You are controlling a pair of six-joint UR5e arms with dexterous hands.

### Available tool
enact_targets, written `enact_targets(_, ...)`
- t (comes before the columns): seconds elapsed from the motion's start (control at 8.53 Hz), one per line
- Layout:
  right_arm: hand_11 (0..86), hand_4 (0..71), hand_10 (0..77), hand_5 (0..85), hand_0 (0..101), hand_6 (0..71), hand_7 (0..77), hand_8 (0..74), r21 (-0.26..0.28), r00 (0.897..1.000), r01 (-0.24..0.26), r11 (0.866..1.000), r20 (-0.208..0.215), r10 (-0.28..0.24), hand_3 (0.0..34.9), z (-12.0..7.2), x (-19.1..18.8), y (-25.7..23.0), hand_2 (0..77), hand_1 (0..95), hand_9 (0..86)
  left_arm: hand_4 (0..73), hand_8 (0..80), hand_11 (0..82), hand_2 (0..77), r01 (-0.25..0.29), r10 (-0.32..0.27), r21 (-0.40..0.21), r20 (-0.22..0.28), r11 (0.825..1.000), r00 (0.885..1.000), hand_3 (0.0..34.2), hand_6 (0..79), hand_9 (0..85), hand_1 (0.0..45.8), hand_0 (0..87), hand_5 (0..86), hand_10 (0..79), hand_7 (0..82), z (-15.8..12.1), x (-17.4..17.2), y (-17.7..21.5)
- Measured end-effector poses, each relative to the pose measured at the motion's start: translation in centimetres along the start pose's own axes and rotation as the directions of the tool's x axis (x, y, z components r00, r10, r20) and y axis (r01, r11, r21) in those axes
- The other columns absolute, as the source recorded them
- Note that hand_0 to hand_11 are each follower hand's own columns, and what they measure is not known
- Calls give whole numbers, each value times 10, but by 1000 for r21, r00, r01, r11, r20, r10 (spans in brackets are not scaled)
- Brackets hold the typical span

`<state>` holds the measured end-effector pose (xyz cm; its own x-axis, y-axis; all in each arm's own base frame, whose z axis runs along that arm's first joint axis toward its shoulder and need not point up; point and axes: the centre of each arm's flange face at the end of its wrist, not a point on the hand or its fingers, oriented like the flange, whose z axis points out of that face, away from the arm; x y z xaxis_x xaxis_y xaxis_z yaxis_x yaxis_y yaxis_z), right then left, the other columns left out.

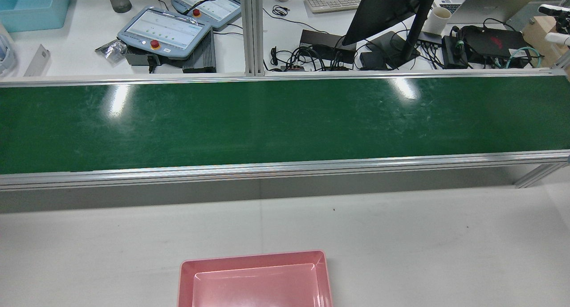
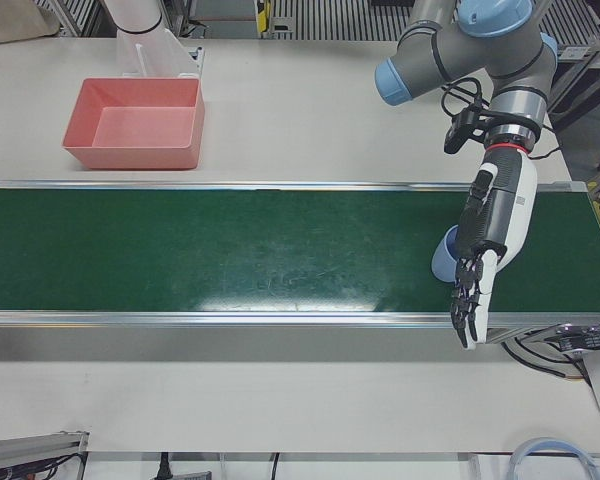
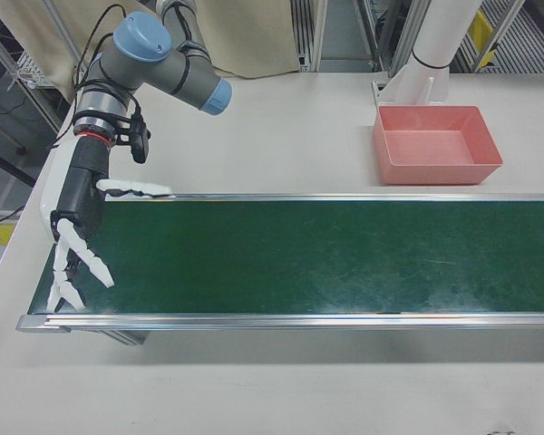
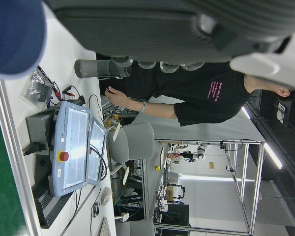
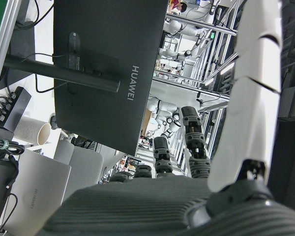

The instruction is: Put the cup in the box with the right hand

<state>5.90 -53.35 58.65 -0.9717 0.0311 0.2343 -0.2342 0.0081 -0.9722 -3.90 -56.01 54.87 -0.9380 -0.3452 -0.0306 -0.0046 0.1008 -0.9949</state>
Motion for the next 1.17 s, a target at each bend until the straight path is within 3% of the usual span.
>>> enact_targets(0.12,11,142,5,49,532,54,235,5,0,1000,0,1000,-1,0,0,0,0,0,82,202,54,11,0,0,16,0,0,0,0,1000,1000,0,0,0,5,0,0,0,0,0,0,0)
enact_targets(0.23,11,136,5,49,532,54,218,5,0,1000,0,1000,-1,0,0,0,1,0,27,131,54,11,0,0,16,0,0,0,0,1000,1000,0,0,0,5,0,5,0,0,0,0,0)
enact_targets(0.47,11,136,5,49,534,54,224,5,0,1000,0,1000,-2,0,0,0,1,0,38,175,54,11,0,0,16,0,0,0,0,1000,1000,0,0,0,5,0,5,0,0,0,0,0)
enact_targets(0.59,11,136,0,49,540,54,224,5,0,1000,0,1000,-3,0,0,0,1,0,22,98,54,11,0,0,16,0,0,0,0,1000,1000,0,0,0,5,0,0,0,0,0,0,0)
enact_targets(0.7,11,136,0,49,540,54,224,5,0,1000,0,1000,-3,0,0,0,2,0,11,153,54,11,0,0,16,0,0,0,0,1000,1000,0,0,0,5,0,0,0,0,0,0,0)
enact_targets(0.94,11,142,0,49,530,54,224,5,1,1000,0,1000,-6,0,0,0,3,-1,49,131,54,11,0,0,16,0,0,0,0,1000,1000,0,0,0,5,0,0,0,0,0,0,0)
enact_targets(1.17,11,136,5,49,537,54,224,5,2,1000,0,1000,-10,0,0,1,6,-1,11,153,54,11,0,0,16,0,0,0,0,1000,1000,0,0,0,5,0,5,0,0,0,0,0)
